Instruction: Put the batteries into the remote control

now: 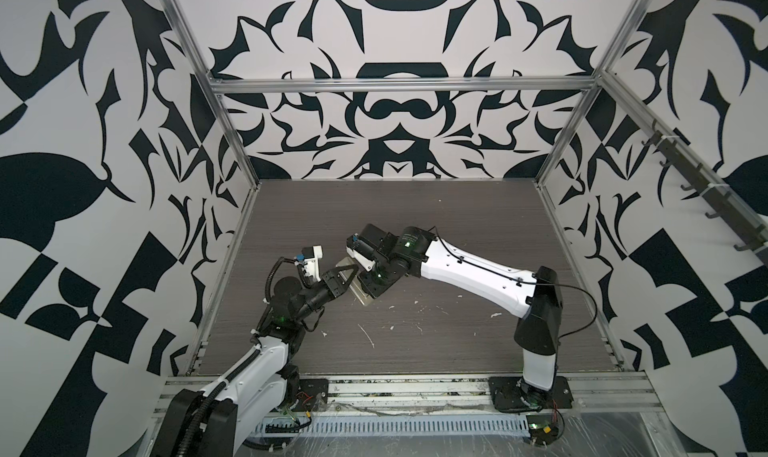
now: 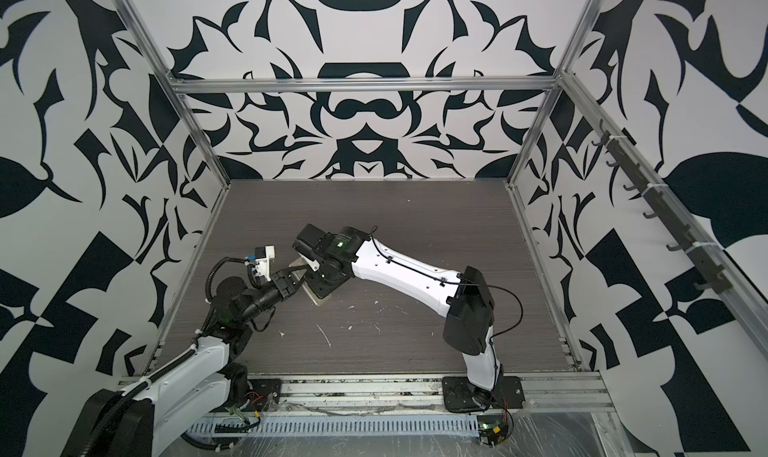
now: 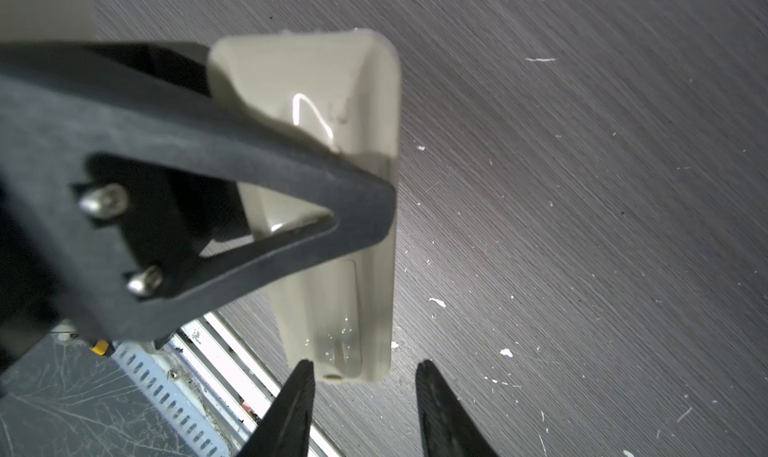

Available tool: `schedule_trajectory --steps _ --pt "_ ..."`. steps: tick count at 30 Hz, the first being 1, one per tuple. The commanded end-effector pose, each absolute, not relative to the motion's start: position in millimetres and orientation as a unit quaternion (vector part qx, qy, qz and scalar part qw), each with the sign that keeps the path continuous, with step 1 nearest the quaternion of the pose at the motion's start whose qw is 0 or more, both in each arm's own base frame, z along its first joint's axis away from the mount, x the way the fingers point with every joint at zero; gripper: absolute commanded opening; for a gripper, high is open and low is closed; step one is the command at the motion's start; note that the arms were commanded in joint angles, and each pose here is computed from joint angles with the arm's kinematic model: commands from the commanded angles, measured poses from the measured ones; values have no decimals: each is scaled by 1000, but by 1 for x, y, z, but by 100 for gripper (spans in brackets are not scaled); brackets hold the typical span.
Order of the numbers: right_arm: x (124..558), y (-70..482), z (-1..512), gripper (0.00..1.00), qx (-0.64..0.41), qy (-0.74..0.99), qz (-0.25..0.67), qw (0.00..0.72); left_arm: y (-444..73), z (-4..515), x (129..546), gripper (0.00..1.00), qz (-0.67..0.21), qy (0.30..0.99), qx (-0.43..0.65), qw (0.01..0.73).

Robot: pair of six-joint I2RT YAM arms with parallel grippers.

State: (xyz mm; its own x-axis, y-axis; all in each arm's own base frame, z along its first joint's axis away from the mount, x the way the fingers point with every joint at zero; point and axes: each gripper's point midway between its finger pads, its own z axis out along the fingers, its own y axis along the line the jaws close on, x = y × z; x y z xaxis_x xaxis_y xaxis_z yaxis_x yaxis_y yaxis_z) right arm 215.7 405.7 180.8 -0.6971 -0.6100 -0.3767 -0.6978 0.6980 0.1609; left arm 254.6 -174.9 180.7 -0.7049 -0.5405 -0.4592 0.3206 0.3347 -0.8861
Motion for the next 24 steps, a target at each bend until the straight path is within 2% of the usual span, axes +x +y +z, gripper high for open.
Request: schedule_trajectory --steps 1,24 --pt "220 406 183 44 -353 910 145 163 -176 181 251 0 -577 723 -72 374" --pt "234 408 149 43 -334 917 148 158 -178 204 252 0 -608 697 -78 373"
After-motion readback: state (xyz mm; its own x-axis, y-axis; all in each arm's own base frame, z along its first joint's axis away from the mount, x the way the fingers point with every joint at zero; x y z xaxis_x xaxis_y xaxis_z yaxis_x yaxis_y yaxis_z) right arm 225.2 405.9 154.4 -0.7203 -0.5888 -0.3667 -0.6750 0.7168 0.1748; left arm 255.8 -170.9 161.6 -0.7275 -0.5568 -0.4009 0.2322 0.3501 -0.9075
